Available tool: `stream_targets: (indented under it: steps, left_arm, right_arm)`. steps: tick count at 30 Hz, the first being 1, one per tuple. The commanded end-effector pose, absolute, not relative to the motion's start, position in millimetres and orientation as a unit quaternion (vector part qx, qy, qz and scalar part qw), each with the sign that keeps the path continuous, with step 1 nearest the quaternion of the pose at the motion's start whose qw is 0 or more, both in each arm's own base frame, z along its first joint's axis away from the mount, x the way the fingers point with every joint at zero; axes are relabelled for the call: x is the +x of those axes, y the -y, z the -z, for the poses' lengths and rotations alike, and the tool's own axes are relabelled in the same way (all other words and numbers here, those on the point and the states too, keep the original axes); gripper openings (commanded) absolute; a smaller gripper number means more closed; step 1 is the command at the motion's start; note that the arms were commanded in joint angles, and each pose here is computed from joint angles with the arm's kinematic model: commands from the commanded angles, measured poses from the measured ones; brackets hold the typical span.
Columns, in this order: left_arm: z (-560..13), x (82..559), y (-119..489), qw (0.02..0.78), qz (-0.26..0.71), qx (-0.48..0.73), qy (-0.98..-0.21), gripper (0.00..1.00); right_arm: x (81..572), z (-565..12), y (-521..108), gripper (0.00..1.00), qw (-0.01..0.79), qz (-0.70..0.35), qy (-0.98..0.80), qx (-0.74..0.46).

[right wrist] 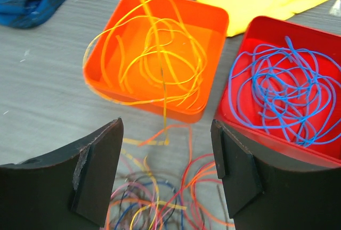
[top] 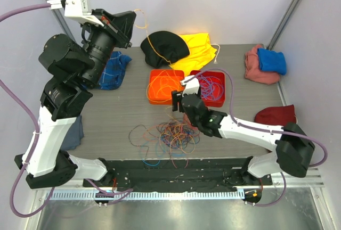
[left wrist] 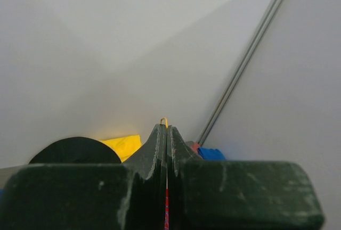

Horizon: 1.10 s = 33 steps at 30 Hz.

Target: Untangle the cables

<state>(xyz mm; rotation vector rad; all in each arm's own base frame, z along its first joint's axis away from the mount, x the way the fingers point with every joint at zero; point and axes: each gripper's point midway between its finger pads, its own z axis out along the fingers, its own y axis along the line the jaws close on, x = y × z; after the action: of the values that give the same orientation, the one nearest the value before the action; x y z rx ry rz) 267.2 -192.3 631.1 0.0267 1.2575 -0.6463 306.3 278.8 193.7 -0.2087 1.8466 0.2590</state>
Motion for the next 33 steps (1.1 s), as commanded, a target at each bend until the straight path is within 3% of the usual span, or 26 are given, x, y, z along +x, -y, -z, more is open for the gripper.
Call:
stream_targets:
  steps: [1,4,6,7,8,11,18,24,33]
  left_arm:
    - [-636.8,253.9,183.7,0.762,0.311,0.014,-0.567,0.0]
    - [-633.8,252.1,182.0,0.761,0.31,0.015,-0.57,0.0]
    - [-634.3,249.4,177.3,0.762,0.308,0.012,-0.569,0.0]
    - [-631.7,249.3,177.1,0.761,0.306,0.012,-0.572,0.0]
    - [-630.2,248.9,175.0,0.761,0.302,0.012,-0.574,0.0]
    - [-620.7,250.9,169.0,0.762,0.286,0.005,-0.581,0.0]
    - [-590.1,254.0,158.9,0.762,0.264,-0.013,-0.591,0.0]
    - [-558.4,260.0,160.0,0.75,0.248,-0.015,-0.613,0.0]
    - [-491.2,259.7,186.0,0.714,0.299,-0.003,-0.633,0.07]
  right_arm:
    - [341.0,-227.2,-277.9,0.74,0.63,-0.107,-0.769,-0.032]
    - [354.9,-227.2,-279.7,0.73,0.629,-0.109,-0.77,-0.024]
    - [360.6,-236.0,-282.6,0.64,0.631,-0.12,-0.766,-0.023]
    - [360.6,-242.6,-282.3,0.57,0.634,-0.126,-0.763,-0.021]
    - [359.7,-250.2,-282.5,0.34,0.637,-0.133,-0.759,-0.02]
    - [351.1,-292.4,-277.6,0.01,0.658,-0.161,-0.735,-0.019]
    - [319.3,-426.4,-260.1,0.01,0.696,-0.224,-0.681,-0.036]
    - [289.5,-495.5,-246.4,0.01,0.715,-0.281,-0.638,-0.041]
    - [281.2,-471.5,-256.3,0.01,0.679,-0.305,-0.665,-0.057]
